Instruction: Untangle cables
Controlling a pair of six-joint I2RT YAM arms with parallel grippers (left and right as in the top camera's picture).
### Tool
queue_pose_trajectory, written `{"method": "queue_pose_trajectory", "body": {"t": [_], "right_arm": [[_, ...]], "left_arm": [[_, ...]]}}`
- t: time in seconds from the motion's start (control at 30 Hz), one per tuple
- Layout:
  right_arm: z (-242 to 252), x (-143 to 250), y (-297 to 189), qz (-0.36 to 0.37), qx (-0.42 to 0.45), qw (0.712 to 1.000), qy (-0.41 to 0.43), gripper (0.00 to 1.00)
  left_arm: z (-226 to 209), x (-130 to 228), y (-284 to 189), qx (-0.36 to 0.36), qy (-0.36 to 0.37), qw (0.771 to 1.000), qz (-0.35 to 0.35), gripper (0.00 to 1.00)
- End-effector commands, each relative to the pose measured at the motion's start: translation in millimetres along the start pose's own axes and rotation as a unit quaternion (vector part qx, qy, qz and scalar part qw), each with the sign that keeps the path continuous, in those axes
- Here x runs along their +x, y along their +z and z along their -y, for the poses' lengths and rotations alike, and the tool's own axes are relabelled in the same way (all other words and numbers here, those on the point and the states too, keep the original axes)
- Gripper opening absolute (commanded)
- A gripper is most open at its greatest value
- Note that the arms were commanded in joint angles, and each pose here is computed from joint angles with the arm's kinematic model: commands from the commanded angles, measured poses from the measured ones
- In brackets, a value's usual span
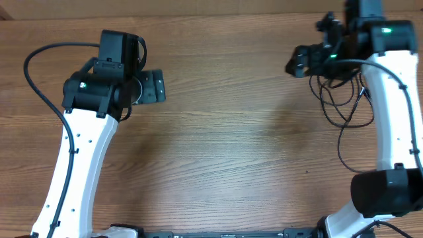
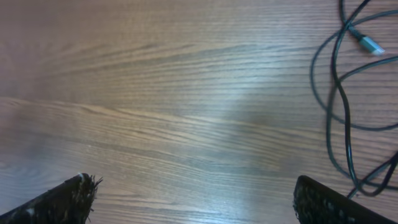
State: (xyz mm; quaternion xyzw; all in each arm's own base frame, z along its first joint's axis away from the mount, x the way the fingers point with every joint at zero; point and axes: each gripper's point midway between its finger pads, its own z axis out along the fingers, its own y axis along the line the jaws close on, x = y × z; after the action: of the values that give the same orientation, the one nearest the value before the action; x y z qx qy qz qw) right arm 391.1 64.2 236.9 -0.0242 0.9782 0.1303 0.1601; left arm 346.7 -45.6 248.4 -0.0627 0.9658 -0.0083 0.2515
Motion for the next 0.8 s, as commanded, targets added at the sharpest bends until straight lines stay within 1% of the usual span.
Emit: {"method": "queue_pose_trajectory", "body": {"t": [0.0,0.07,0.17,0.33,0.43,0.6,0.77], "right_arm": [[-1,4,4,-0.002,0.059,0.998,0.018,1.00],[-17,14,7,-0.020,0.054,0.998,0.036,1.00],[-24,26,8,-0.041,0.056,0.996,0.062,1.00],[-31,38,7,-0.060,0.058,0.994,0.065,1.00],[-32,42,3,-0.063,0.059,0.994,0.065,1.00],[-31,49,-3,-0.048,0.057,0.995,0.063,1.00],[-26,71,0,0.001,0.044,0.997,0.055,1.00]], "left_arm": [[-13,15,6,-0.035,-0.011,0.999,-0.037,0.99],[-25,34,4,-0.054,-0.038,0.995,-0.076,0.99],[-38,55,-2,-0.075,-0.060,0.988,-0.121,0.99],[-53,81,-11,-0.096,-0.066,0.977,-0.178,1.00],[-56,89,-17,-0.102,-0.065,0.974,-0.192,1.00],[-58,93,-29,-0.098,-0.066,0.977,-0.175,0.99],[-59,94,-47,-0.071,-0.067,0.991,-0.093,1.00]]}}
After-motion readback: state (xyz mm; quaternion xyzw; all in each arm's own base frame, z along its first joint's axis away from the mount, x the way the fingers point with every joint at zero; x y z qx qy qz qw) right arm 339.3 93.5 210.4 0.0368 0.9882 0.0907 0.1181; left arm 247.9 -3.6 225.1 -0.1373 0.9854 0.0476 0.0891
